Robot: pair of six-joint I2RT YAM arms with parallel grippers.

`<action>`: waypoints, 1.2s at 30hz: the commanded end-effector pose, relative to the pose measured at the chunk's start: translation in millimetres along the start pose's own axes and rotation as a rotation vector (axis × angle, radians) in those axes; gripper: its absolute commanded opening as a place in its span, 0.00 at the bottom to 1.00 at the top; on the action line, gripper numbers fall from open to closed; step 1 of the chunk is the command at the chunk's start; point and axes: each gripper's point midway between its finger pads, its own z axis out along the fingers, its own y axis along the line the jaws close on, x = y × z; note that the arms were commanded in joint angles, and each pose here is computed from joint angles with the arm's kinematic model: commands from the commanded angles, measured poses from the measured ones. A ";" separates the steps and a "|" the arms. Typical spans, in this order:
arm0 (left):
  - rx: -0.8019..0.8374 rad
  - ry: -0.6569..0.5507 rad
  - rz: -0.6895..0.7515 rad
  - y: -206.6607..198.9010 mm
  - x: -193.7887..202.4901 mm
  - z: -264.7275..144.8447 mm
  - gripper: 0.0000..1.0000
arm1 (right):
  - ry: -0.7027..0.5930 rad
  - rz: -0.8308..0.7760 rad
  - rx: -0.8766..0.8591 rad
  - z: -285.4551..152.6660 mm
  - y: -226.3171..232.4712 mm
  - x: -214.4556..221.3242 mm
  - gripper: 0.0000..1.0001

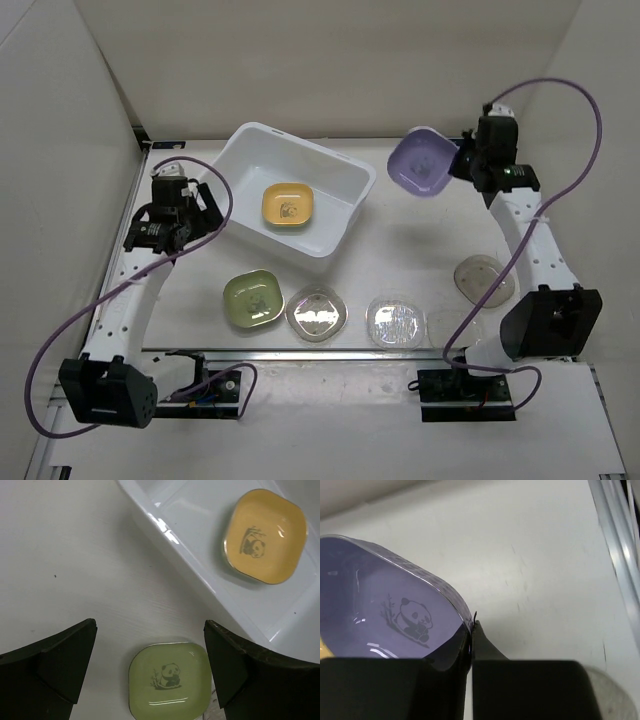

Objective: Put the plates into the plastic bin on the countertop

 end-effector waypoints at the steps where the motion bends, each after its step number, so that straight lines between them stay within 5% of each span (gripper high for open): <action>1: -0.026 0.072 -0.035 16.2 14.5 12.1 0.99 | -0.089 -0.169 -0.208 -2.8 76.4 -37.4 0.00; 6: -0.037 0.113 -0.045 26.0 25.3 14.2 0.99 | -0.087 -0.407 -0.545 5.2 213.6 -34.8 0.00; 14: -0.046 0.217 -0.066 37.5 54.4 15.7 0.99 | -0.012 -0.575 -0.717 74.9 328.4 36.7 0.00; 36: -0.044 0.311 -0.015 42.7 73.3 7.6 0.99 | 0.058 -0.529 -0.696 157.7 368.4 133.8 0.03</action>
